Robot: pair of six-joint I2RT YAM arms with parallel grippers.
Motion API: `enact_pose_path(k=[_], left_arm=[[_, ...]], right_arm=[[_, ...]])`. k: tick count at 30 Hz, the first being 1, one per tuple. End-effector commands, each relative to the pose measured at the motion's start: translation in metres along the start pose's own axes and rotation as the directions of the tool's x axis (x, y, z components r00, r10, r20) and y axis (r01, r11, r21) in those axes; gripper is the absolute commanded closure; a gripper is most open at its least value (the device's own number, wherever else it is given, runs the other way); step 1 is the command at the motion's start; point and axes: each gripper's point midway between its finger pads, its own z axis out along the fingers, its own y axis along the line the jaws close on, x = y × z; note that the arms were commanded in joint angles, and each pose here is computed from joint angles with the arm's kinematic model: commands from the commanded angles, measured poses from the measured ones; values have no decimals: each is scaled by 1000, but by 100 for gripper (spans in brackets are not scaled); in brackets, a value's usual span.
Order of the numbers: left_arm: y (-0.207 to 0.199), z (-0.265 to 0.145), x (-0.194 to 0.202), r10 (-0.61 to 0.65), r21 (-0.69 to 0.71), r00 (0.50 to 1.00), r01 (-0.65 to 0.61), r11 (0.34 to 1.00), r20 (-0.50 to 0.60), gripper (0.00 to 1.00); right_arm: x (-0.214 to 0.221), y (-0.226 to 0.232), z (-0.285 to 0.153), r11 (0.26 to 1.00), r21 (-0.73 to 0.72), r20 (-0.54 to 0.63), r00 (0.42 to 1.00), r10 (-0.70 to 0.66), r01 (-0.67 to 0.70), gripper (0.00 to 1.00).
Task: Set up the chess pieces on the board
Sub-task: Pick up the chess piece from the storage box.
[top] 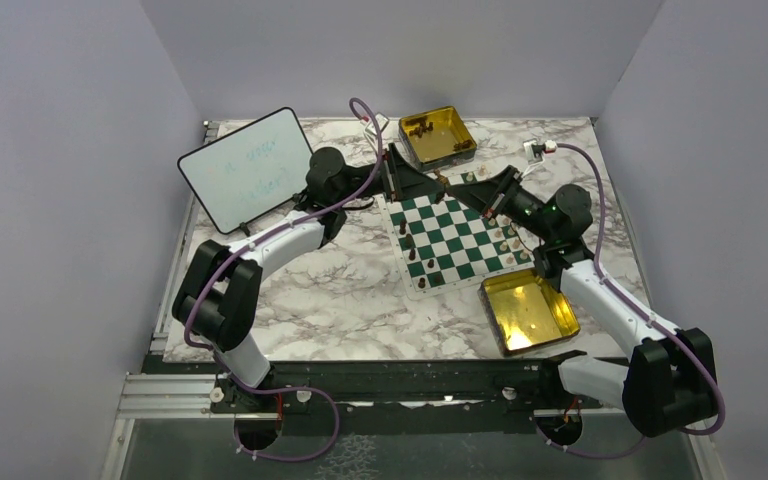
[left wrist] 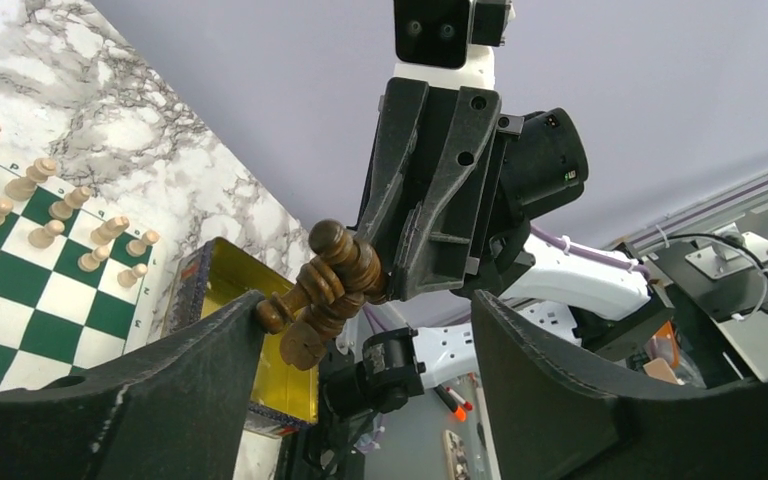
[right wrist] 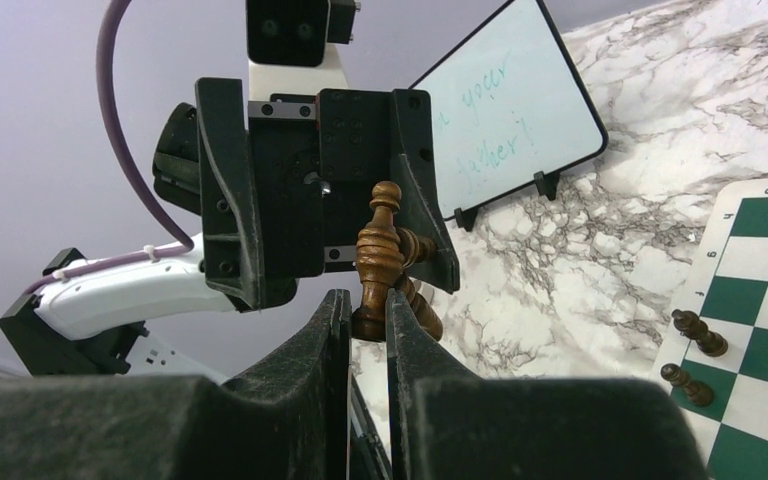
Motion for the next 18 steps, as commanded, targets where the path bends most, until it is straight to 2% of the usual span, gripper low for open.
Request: enact_pose_path(k=[1,18], left_arm=[[-14,-3,-2,36,39,999,-37,999,29,28],[-6,-13,-5,-58,85,993,49,995,107,49]], right_arm=[[2,-1,-2,1000,-3,1,1000,-5,5,99],[8,-19,-1,999,41,-6,1000,6,-6,99]])
